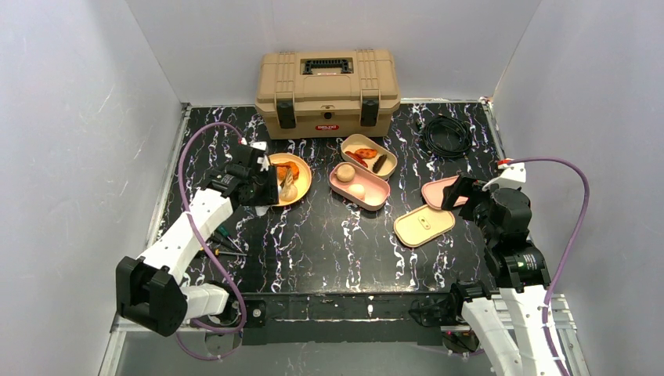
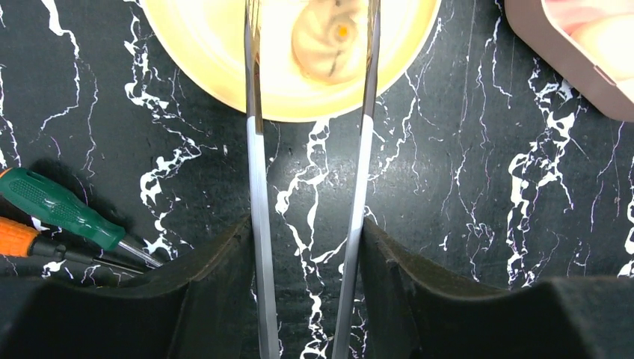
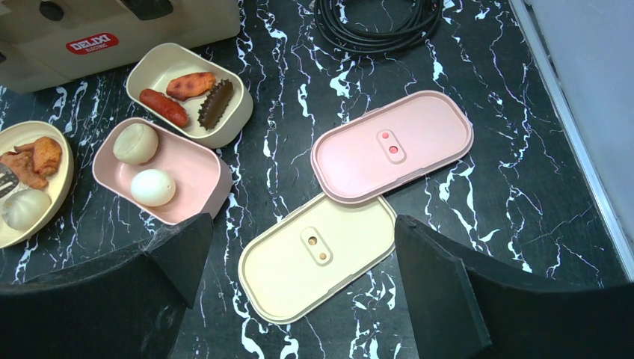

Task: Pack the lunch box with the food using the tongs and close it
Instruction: Pick up the fake food from the plate.

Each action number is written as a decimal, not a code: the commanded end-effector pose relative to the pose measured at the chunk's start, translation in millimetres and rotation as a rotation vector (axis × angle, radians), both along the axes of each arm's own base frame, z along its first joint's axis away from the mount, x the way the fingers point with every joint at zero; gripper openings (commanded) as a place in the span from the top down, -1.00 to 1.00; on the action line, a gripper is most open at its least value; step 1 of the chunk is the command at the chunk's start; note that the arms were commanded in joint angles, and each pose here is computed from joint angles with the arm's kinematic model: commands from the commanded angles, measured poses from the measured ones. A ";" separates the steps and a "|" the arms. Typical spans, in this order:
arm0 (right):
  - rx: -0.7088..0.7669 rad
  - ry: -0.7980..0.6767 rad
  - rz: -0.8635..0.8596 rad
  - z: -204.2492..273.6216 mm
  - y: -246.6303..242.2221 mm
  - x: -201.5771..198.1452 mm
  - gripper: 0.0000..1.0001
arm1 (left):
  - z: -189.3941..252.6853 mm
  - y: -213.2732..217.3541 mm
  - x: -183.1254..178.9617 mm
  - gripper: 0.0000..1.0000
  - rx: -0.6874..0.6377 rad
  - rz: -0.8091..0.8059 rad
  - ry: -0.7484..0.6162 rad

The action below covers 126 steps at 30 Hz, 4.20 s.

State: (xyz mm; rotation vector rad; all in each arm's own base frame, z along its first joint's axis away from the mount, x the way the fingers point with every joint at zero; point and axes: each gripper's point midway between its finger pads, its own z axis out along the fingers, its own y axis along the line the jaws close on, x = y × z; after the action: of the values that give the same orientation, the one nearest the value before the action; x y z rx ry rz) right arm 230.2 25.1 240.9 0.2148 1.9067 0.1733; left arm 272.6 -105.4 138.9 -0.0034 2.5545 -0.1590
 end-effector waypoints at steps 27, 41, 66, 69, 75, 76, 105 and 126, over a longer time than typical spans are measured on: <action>0.005 -0.035 0.002 8.8 1.8 6.5 -1.00 | -2.1 -35.7 46.9 0.15 -0.082 -0.121 0.014; 0.004 -0.035 0.001 8.9 1.6 6.3 -1.00 | -23.7 -11.1 39.5 0.12 0.035 -0.021 0.096; 0.008 -0.044 0.006 10.6 2.3 5.5 -1.00 | -29.2 -38.8 47.0 0.15 -0.012 -0.092 0.180; 0.007 -0.046 0.006 11.1 2.4 5.3 -1.00 | -30.6 -31.0 49.5 0.34 0.030 -0.073 0.173; 0.008 -0.047 0.005 11.2 2.1 5.1 -1.00 | -22.3 -29.7 48.0 0.85 0.023 -0.066 0.143; 0.008 -0.049 0.004 11.6 2.0 5.0 -1.00 | -19.8 -28.6 47.0 0.93 0.022 -0.064 0.132; 0.005 -0.041 0.002 10.2 1.9 4.6 -1.00 | 6.4 -40.0 51.7 0.38 -0.061 -0.086 0.022; 0.006 -0.047 0.005 11.5 2.6 4.6 -1.00 | -22.5 -41.8 58.4 0.07 -0.018 -0.079 0.106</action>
State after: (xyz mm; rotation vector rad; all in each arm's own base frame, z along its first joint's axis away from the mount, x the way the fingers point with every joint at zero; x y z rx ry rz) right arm 230.3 27.3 240.4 0.2065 1.9105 0.1786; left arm 323.7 -142.4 105.6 0.0778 2.6877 -0.2059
